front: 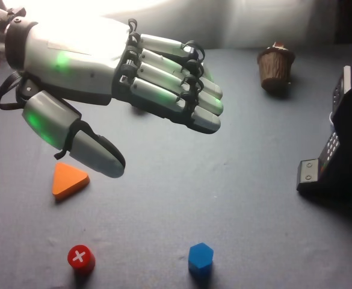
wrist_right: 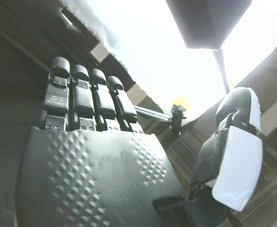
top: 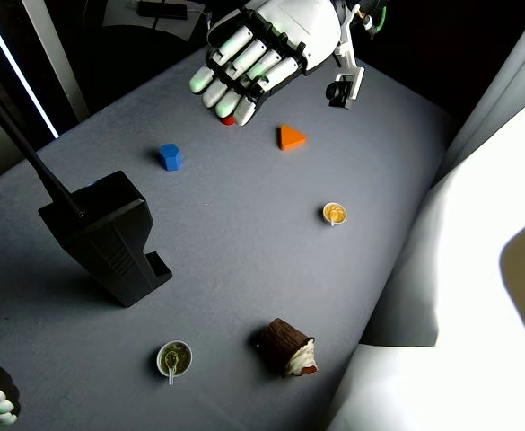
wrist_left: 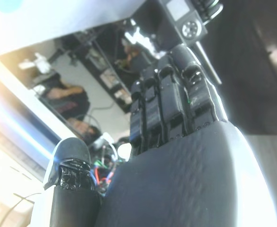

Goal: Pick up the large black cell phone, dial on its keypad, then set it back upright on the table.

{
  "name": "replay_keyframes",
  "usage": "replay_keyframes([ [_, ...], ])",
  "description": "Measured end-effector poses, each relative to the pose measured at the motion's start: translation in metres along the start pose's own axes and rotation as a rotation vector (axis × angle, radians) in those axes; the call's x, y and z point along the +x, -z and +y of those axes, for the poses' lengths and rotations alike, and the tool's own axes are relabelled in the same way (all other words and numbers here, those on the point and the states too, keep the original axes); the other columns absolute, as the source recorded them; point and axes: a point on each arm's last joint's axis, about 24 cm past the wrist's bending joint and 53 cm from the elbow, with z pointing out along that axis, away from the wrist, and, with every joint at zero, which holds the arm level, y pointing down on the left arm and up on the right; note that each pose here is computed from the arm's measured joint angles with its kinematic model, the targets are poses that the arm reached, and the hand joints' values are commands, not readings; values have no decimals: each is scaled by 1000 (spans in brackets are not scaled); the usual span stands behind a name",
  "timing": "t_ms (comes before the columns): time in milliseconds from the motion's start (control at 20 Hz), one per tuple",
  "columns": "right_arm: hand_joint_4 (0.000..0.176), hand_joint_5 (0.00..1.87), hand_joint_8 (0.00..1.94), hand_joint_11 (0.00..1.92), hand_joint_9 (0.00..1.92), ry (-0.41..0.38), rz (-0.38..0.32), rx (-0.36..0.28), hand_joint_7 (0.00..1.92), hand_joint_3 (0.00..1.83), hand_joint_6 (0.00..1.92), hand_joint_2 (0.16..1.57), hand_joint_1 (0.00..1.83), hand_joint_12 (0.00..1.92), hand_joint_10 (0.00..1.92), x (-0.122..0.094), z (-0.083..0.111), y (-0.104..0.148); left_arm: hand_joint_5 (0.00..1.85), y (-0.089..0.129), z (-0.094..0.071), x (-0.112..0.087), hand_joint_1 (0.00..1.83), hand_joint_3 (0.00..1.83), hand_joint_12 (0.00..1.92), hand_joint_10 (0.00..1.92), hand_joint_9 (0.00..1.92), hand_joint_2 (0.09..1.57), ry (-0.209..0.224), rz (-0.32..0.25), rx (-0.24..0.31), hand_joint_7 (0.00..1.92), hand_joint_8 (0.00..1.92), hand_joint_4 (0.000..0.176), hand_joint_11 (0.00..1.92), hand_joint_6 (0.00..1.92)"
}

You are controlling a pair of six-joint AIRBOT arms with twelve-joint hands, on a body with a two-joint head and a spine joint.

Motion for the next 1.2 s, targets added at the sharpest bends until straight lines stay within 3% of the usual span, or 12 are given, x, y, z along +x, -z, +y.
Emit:
replay_keyframes([
  [100, 0, 0, 0, 0, 0, -9, 4, -4, 0, 14, 0, 830, 495, 80, 0, 5, -4, -4, 235, -1, 0, -1, 0, 1, 750, 0, 231, 1284, -5, 1, 1, 255, 0, 0, 0, 0],
  [150, 0, 0, 0, 0, 0, -11, 13, -7, 0, 15, 0, 846, 599, 15, 0, 10, -6, -7, 232, -1, 0, -1, 0, 1, 725, 0, 224, 1284, -7, -1, 1, 247, 0, 0, 0, 0],
  [350, 0, 0, 0, 0, 0, -31, 35, -27, 0, 29, 0, 918, 738, 0, 0, 25, -6, -15, 232, -1, -1, -3, 0, 1, 799, 4, 231, 1284, -9, -7, 4, 256, 5, 0, 0, 7],
  [600, 0, 0, 0, 0, 0, -32, 45, -13, 0, 5, 0, 951, 799, 0, 0, 32, -17, -15, 252, 0, -3, -2, 21, 0, 711, 4, 241, 1269, -9, -1, 11, 293, 7, 0, 0, 6],
  [750, 0, 0, 0, 0, 0, -32, 58, -13, 0, 6, 0, 960, 760, 0, 0, 35, -20, -18, 250, 2, -1, -2, 25, 0, 778, 4, 247, 1271, -11, 0, 3, 294, 3, 0, 0, 2],
  [850, 0, 0, 0, 0, 0, -29, 50, -28, 0, 0, 0, 937, 703, 0, 0, 32, -17, -21, 256, 3, 1, -3, 16, 1, 726, 1, 238, 1272, -11, -3, -4, 304, 2, 0, 0, 1],
  [1000, 0, 0, 0, 0, 0, -41, 49, -54, 0, 0, 0, 884, 600, 0, 0, 35, -11, -27, 235, 9, 10, -6, 18, 0, 775, 6, 252, 1275, -19, -12, -42, 286, 1, 0, 0, 2],
  [1200, 0, 0, 0, 0, 0, -68, 123, -83, 0, 0, 0, 861, 590, 0, 0, 59, -8, -34, 266, 14, 22, -10, 32, 0, 849, 12, 286, 1271, -26, -23, -93, 305, 3, 0, 0, 8],
])
